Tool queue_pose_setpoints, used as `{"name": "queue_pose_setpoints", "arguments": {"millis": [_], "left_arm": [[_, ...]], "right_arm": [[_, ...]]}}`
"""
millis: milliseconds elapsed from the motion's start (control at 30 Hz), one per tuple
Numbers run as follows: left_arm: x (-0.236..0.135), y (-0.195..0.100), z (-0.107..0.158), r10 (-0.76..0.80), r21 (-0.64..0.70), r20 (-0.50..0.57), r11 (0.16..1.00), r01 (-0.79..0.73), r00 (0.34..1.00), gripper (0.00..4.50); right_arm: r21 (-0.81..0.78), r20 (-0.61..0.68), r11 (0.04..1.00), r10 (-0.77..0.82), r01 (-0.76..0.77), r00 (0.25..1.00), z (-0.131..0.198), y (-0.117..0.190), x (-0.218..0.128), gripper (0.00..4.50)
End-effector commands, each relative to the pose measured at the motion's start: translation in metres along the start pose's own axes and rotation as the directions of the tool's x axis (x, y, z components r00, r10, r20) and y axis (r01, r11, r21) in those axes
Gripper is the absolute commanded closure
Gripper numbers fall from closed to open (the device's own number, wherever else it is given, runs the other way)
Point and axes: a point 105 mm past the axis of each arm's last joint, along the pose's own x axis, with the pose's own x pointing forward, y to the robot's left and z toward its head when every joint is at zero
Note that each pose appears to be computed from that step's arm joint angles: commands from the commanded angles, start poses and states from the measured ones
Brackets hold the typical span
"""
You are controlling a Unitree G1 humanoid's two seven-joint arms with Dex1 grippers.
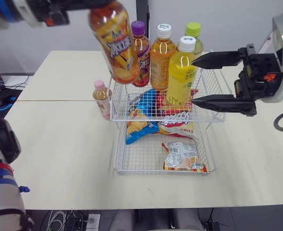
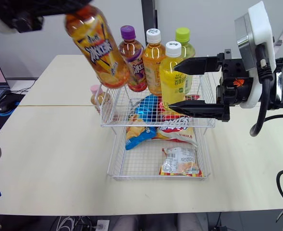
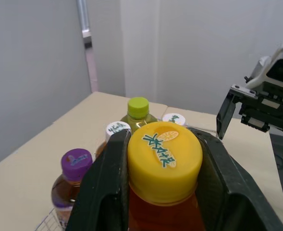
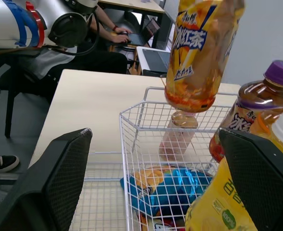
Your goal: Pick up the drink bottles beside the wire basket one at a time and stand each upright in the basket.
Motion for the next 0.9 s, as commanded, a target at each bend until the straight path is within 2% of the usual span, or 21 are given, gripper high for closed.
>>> {"name": "queue_pose_setpoints", "arguments": {"millis": [33, 233, 900], "left_arm": [[0.005, 0.001, 0.004, -0.014, 0.068, 0.024, 0.998, 0.012, 1.0, 3.13], [0.027, 0.006, -0.018, -0.051, 0.085, -0.005, 0.995, 0.051, 0.999, 3.13], [0.08, 0.004, -0.049, -0.12, 0.04, 0.04, 0.992, 0.118, 0.992, 3.13]], "right_arm": [[-0.056, 0.008, 0.997, -0.049, 0.049, 0.999, 0.01, 0.001, -0.008, 0.0], [-0.054, -0.007, 0.994, -0.1, 0.1, 0.995, 0.011, -0.003, -0.016, 0.0], [-0.042, -0.024, 0.989, -0.143, 0.142, 0.989, 0.012, 0.002, -0.022, 0.0]]}}
